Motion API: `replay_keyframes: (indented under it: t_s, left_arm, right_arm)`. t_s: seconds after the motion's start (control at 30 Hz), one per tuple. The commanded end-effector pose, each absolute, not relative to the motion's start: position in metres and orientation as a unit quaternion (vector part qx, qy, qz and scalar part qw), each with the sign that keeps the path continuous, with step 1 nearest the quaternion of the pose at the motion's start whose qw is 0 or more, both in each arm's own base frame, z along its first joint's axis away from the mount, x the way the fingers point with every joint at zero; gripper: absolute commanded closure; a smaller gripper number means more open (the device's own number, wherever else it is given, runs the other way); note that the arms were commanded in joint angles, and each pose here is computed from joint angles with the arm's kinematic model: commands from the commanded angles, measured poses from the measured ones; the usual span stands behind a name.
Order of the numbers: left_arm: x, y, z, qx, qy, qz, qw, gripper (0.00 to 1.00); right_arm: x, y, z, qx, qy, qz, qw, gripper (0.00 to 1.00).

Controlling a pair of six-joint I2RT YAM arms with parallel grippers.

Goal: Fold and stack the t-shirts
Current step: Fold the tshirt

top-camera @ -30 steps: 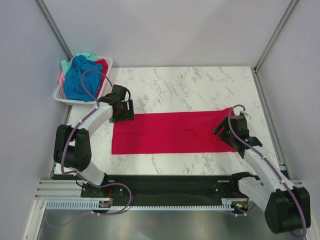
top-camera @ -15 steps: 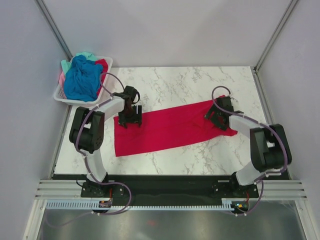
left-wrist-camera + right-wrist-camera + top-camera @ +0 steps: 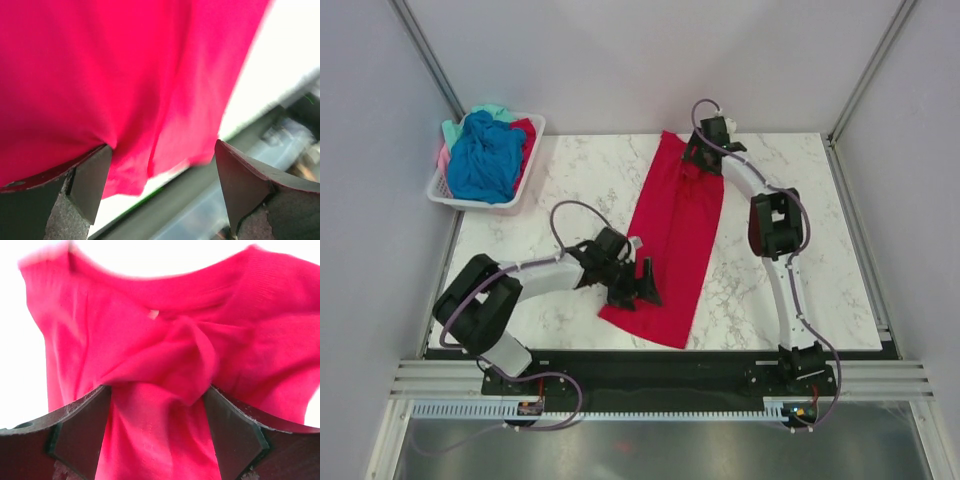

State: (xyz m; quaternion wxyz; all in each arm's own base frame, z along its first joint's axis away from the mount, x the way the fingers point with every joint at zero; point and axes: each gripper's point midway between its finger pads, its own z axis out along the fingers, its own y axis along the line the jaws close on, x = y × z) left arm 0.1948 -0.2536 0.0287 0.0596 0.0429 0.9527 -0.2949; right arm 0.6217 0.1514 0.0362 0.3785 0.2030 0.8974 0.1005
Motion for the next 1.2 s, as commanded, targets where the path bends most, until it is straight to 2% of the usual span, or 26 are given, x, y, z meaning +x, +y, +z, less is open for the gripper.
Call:
replay_keyframes:
  t_s: [0.0, 0.13, 0.43, 0.6, 0.77, 0.83, 0.9, 1.03, 1.1, 1.17]
  left_arm:
    - [0.122, -0.296, 0.004, 0.000, 0.936, -0.345, -0.067, 0.06]
    - [0.105, -0.331, -0.002, 0.042, 0.936, -0.341, -0.076, 0.06]
    - [0.115, -0.344, 0.016, 0.063, 0.935, -0.343, -0.061, 0.06]
    - [0.129, -0.344, 0.074, 0.093, 0.932, -0.349, 0.001, 0.06]
    - [0.131, -0.311, 0.127, 0.094, 0.940, -0.321, 0.068, 0.06]
    - [0.125, -0.297, 0.148, 0.090, 0.933, -0.334, 0.096, 0.06]
    - [0.121, -0.284, 0.152, 0.080, 0.932, -0.333, 0.114, 0.06]
    - [0.104, -0.254, 0.121, 0.044, 0.944, -0.309, 0.109, 0.10]
    - [0.099, -0.251, 0.112, 0.030, 0.944, -0.308, 0.111, 0.11]
    - [0.093, -0.244, 0.092, 0.011, 0.949, -0.297, 0.108, 0.12]
  right_arm:
    - [0.599, 0.209, -0.034, 0.164, 0.935, 0.132, 0.286, 0.18]
    - [0.622, 0.241, -0.032, 0.146, 0.913, 0.214, 0.315, 0.16]
    - [0.635, 0.230, -0.013, 0.138, 0.904, 0.196, 0.355, 0.16]
    - [0.645, 0.226, 0.060, 0.138, 0.880, 0.206, 0.405, 0.14]
    - [0.641, 0.204, 0.152, 0.159, 0.852, 0.214, 0.451, 0.14]
    - [0.633, 0.202, 0.176, 0.144, 0.848, 0.217, 0.462, 0.13]
    - [0.618, 0.200, 0.224, 0.123, 0.836, 0.226, 0.485, 0.11]
    - [0.564, 0.183, 0.285, 0.103, 0.835, 0.216, 0.495, 0.02]
    - [0.534, 0.167, 0.284, 0.112, 0.848, 0.193, 0.480, 0.02]
    - [0.479, 0.151, 0.269, 0.125, 0.865, 0.180, 0.451, 0.02]
